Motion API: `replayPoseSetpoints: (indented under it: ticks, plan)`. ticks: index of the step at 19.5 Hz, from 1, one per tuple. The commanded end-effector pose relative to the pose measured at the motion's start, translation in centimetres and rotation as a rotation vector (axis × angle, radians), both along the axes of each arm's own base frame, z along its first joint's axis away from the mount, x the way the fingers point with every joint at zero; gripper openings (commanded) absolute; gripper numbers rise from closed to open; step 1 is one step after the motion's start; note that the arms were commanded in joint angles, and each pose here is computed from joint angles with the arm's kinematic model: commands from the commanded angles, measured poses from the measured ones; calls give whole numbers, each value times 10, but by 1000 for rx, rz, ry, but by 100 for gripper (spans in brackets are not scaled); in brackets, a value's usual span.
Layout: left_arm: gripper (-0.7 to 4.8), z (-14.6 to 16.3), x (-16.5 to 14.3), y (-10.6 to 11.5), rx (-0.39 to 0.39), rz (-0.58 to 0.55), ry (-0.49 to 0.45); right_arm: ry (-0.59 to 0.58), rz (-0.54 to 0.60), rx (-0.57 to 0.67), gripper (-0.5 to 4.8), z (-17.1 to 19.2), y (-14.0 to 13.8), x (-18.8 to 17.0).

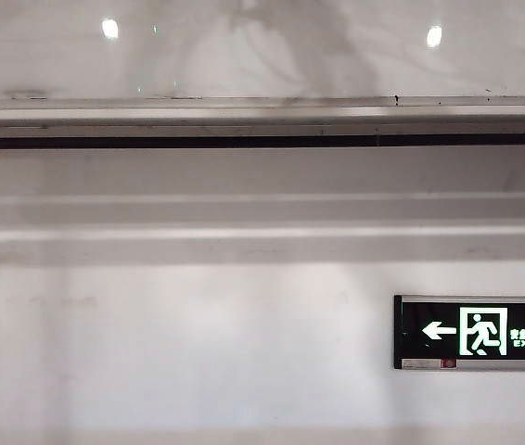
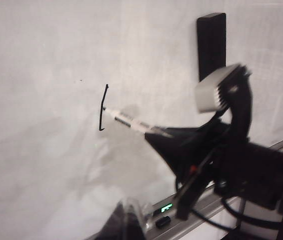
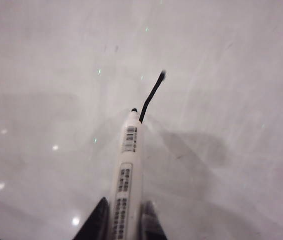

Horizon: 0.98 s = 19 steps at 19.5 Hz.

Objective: Take a marker from the whiteboard tray, write "Hi!" on the whiteboard, and then put the marker back vertically into the whiteboard tray.

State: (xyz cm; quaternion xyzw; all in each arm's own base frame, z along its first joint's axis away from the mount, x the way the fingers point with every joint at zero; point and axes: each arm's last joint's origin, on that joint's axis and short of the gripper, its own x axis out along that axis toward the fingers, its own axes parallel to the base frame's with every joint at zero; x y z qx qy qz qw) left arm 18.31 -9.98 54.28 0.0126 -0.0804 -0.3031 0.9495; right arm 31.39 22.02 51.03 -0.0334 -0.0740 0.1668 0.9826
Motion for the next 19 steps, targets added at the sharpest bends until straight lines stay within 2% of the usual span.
replayPoseSetpoints:
  ticks: [1,16,19]
  plan:
    - [-6,3,-3,1,-4,-3,-16,-21,-20,20,-1,6,-3,-3]
    - [-6,3,-3,1,-3,-4,-16,-13,-7,8,-1,-3,0,9]
    - [-6,3,-3,1,-3,-4,-16,-10,-44,12,-1,-3,-1,9]
